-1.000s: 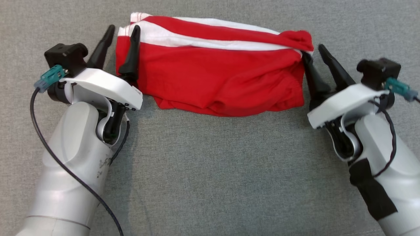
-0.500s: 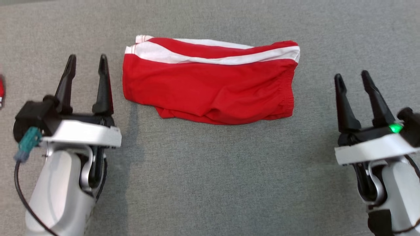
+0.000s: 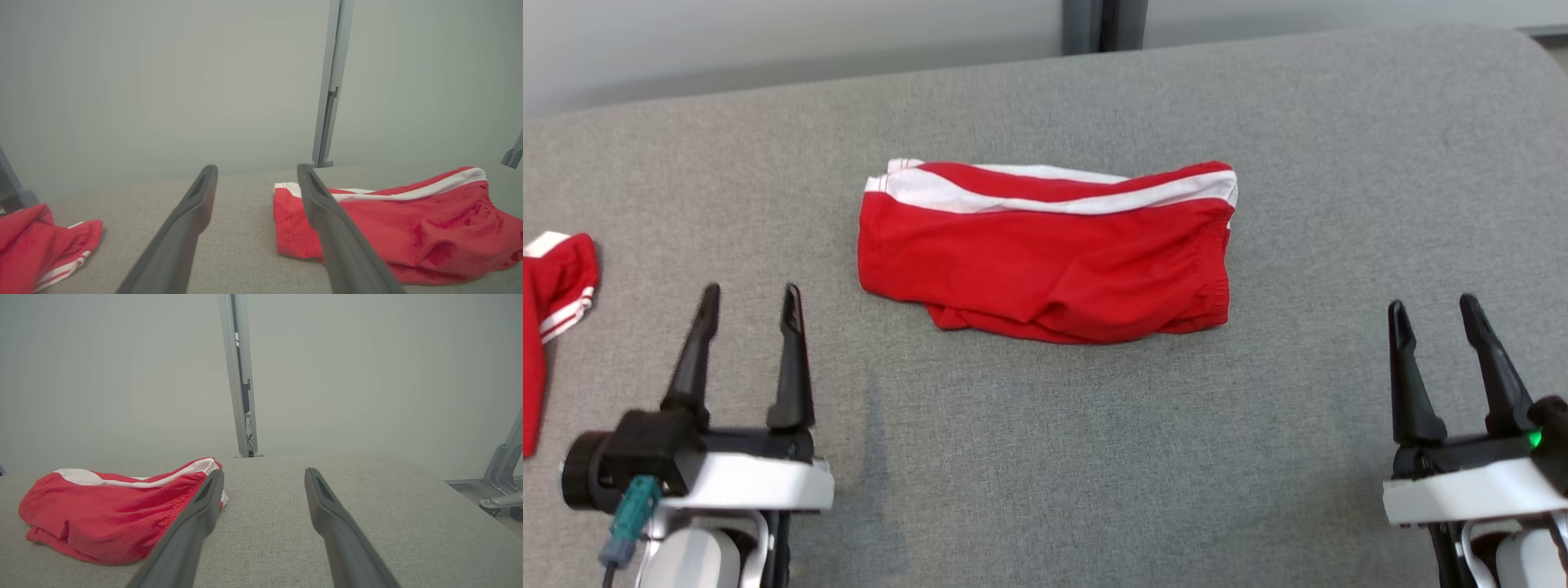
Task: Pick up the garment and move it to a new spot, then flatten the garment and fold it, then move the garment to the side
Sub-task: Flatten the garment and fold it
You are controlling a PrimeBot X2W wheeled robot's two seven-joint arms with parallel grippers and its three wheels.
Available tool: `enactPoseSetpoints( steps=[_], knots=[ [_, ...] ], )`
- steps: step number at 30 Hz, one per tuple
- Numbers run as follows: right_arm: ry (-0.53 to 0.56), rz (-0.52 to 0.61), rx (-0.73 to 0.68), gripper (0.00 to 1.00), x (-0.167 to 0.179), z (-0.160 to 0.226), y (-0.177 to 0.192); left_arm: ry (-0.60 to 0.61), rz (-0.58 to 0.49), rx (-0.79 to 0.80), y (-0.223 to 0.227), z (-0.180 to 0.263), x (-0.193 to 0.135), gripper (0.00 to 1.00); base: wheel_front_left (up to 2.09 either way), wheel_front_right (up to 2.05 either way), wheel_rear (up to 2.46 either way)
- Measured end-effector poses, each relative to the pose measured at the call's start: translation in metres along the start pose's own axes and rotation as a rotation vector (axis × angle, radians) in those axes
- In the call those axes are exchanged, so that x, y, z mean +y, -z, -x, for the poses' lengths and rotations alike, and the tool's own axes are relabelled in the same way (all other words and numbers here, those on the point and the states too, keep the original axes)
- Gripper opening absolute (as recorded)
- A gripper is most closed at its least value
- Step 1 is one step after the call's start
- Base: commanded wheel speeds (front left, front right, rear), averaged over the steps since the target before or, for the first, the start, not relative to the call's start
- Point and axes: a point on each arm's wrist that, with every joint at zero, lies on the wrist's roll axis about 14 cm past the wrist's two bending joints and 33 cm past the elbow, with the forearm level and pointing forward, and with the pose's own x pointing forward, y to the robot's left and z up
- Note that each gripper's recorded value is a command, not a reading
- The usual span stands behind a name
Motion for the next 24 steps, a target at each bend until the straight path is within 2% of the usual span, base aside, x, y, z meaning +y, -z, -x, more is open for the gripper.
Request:
enactPoseSetpoints(
  steps=[6,24],
  knots=[
    [0.022,-0.005,-0.001,1.0,-0.002,0.016,-0.006,-0.01,0.009,0.014,-0.008,0.016,-0.002,1.0,0.0,0.0,0.0],
    [0.009,-0.021,-0.001,1.0,0.005,0.013,-0.008,-0.013,0.011,0.008,-0.017,0.02,-0.004,1.0,0.0,0.0,0.0]
  ],
)
